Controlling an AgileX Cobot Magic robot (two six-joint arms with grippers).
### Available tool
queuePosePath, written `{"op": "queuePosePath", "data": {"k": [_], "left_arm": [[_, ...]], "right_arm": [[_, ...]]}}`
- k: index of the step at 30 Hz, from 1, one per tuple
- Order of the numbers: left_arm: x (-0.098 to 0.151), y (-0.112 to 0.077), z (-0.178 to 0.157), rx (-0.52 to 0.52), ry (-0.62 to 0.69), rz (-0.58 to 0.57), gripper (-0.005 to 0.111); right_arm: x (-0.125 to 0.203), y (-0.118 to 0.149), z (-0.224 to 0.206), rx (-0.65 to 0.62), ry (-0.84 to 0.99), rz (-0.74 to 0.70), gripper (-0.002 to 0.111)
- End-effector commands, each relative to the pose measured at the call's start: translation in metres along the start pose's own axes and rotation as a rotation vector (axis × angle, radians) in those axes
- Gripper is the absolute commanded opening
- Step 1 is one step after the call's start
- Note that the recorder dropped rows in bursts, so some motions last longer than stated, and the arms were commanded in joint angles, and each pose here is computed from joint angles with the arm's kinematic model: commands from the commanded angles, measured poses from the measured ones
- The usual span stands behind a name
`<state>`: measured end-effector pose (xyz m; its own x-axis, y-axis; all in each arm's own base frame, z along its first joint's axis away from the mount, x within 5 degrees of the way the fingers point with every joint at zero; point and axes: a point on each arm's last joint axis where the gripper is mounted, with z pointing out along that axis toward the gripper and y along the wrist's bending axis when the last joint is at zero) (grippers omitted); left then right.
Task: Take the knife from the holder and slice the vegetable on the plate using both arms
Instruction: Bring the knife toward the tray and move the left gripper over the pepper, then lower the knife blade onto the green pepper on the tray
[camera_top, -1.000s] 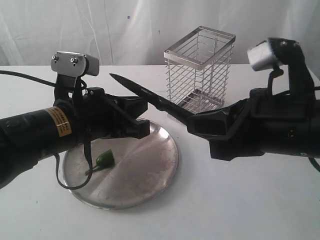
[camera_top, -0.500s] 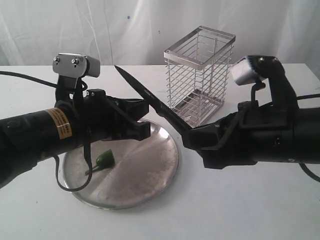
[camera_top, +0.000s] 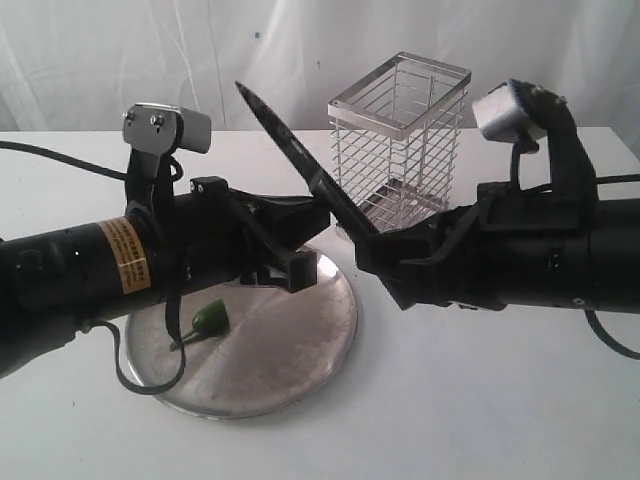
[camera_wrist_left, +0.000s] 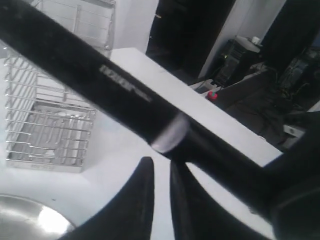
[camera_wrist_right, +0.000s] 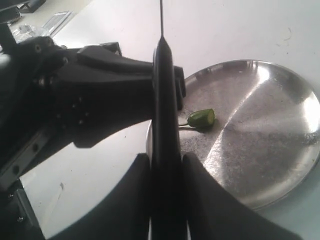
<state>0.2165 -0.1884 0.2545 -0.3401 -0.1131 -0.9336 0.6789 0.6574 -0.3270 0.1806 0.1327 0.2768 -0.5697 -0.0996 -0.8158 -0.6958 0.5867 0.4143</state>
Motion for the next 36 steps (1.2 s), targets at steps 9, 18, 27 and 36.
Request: {"op": "queuePosePath", "data": {"k": [9, 18, 27, 36], "left_arm": [[0.009, -0.032, 0.005, 0.122, 0.023, 0.015, 0.019], [0.009, -0.033, 0.005, 0.124, 0.02, 0.017, 0.019], [0.01, -0.001, -0.016, -0.157, 0.251, 0.117, 0.019], [-0.008, 0.007, -0.046, -0.254, 0.296, 0.257, 0.019]], "right_arm": [[-0.005, 0.001, 0.002, -0.018, -0.019, 0.011, 0.0], [-0.005, 0.003, 0.001, -0.039, -0.016, 0.011, 0.0], [0.0, -0.003, 0.001, 0.028, 0.037, 0.041, 0.0], [0.009, -0.003, 0.001, 0.028, 0.129, 0.104, 0.0]]}}
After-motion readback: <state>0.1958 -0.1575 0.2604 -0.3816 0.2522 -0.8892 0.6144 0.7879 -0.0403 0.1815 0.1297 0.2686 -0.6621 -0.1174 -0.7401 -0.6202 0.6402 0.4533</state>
